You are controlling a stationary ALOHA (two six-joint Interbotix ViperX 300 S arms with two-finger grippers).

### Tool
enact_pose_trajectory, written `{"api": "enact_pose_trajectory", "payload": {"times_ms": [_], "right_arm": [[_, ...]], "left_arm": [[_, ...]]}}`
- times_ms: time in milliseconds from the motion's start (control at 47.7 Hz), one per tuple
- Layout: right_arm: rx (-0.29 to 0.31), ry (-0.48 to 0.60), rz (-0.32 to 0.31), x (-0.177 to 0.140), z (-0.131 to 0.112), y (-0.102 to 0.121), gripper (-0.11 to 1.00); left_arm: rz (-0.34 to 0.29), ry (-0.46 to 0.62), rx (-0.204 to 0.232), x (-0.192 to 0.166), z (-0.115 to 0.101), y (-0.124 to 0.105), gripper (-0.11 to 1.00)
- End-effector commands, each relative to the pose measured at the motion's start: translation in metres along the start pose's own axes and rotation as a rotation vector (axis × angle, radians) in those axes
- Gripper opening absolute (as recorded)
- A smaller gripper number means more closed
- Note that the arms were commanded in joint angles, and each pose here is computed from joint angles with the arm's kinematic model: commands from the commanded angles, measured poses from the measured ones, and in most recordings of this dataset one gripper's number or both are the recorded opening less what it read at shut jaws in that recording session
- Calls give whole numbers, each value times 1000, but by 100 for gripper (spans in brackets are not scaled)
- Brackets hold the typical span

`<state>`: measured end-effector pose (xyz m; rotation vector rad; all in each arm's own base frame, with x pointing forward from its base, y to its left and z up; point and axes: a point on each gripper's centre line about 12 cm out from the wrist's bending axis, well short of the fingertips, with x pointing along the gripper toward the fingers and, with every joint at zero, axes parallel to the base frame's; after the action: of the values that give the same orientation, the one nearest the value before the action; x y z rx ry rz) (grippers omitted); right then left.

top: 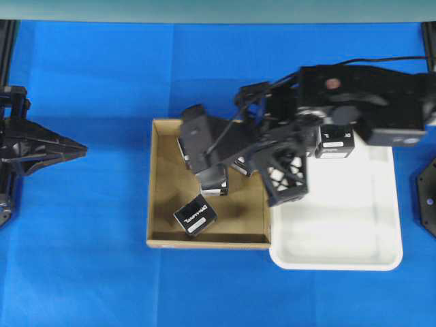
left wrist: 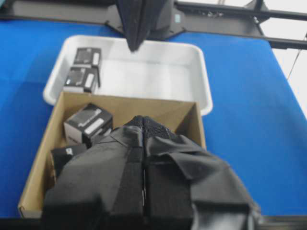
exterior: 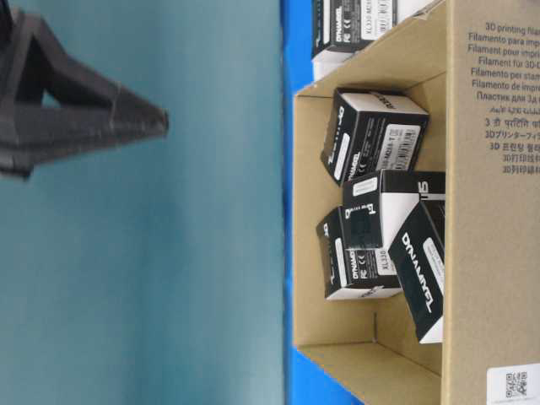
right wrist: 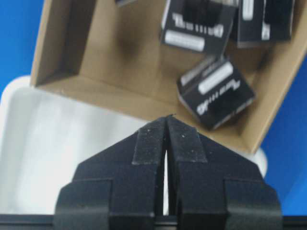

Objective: Pick a box that is randomly placed inside the cardboard box.
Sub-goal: 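Move the right gripper over the cardboard box and lower toward the bottom-left servo box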

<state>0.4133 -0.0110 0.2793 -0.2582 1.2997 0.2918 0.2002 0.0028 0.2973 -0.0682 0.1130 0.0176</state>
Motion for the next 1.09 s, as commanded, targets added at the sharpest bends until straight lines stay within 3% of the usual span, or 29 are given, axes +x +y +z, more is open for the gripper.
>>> {"api": "enact_pose_trajectory", "payload": {"times_ms": [0, 336, 587, 734, 1070], "right_arm": [[-33, -4, 5, 5, 14, 1, -2], [-174, 2, 16, 17, 37, 3, -2], [-257, -7, 16, 17, 43, 9, -2], [-261, -9, 16, 16, 44, 10, -2], [-239, -58, 33, -22, 63, 14, -2]], "left_arm": [[-10, -29, 2, 0, 11, -2, -7], [-2, 54, -2, -1, 1, -1, -7], [-3, 34, -13, -7, 5, -2, -7], [-3, 39, -17, -7, 4, -2, -7], [-5, 36, -19, -8, 5, -2, -7]]}}
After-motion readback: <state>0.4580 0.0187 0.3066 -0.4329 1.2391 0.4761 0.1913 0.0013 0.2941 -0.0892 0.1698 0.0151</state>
